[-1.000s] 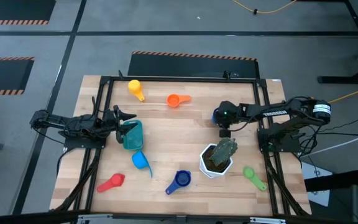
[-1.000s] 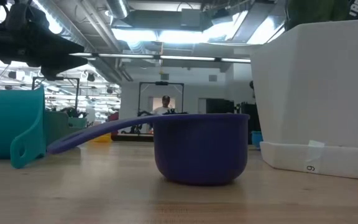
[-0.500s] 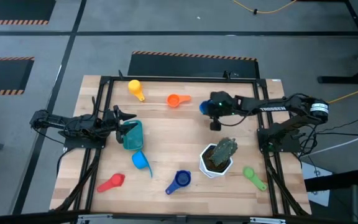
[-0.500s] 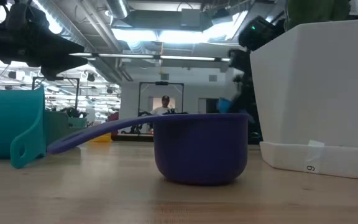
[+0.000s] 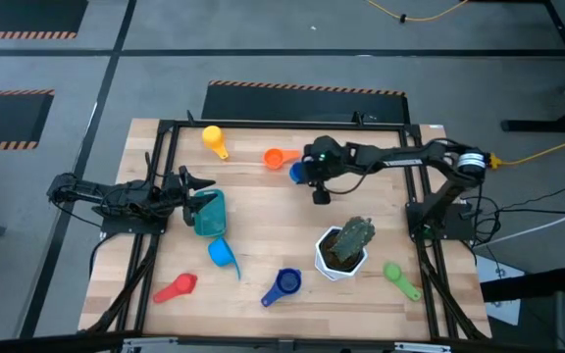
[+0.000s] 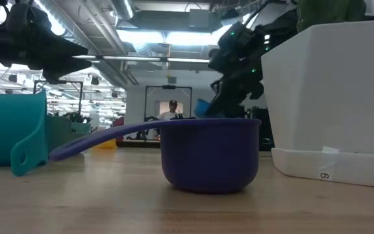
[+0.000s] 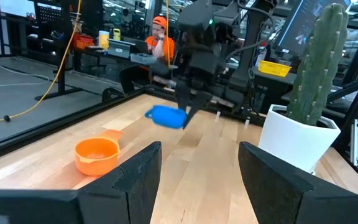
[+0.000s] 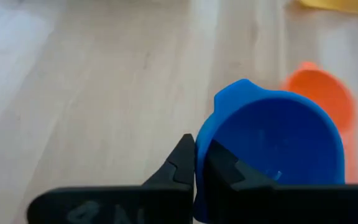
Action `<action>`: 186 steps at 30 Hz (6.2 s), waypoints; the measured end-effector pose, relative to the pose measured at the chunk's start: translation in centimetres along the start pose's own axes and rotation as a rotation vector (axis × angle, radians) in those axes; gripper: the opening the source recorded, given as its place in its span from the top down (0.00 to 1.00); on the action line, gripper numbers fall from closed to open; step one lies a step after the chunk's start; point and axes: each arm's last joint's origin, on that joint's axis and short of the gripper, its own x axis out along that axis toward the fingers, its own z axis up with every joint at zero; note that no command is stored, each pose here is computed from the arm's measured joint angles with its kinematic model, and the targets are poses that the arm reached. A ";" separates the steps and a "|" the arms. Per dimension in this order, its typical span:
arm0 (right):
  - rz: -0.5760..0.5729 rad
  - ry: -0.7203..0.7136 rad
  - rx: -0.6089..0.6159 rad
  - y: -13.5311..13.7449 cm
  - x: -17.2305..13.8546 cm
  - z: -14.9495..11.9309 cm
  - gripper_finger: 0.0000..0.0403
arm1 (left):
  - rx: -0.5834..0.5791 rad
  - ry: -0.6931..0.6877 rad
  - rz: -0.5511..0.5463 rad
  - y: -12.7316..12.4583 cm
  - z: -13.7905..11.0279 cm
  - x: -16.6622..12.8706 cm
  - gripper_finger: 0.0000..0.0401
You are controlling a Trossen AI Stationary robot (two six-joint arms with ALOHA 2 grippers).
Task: Nest measuring cups in basket
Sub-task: Adjust the blue measuring cup, then adjust the light blue measuring cup
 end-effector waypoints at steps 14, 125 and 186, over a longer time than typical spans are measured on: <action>0.172 0.061 -0.026 2.2 5.4 -0.6 0.96 | 0.000 0.000 0.000 0.0 0.0 0.0 0.48; 0.288 -0.211 0.060 2.7 -4.2 4.6 0.37 | 0.001 0.022 -0.091 -0.3 -0.1 0.0 0.48; 0.092 -0.538 0.097 10.5 -20.7 -4.7 0.37 | -0.223 0.474 -0.362 -8.5 10.0 9.4 0.48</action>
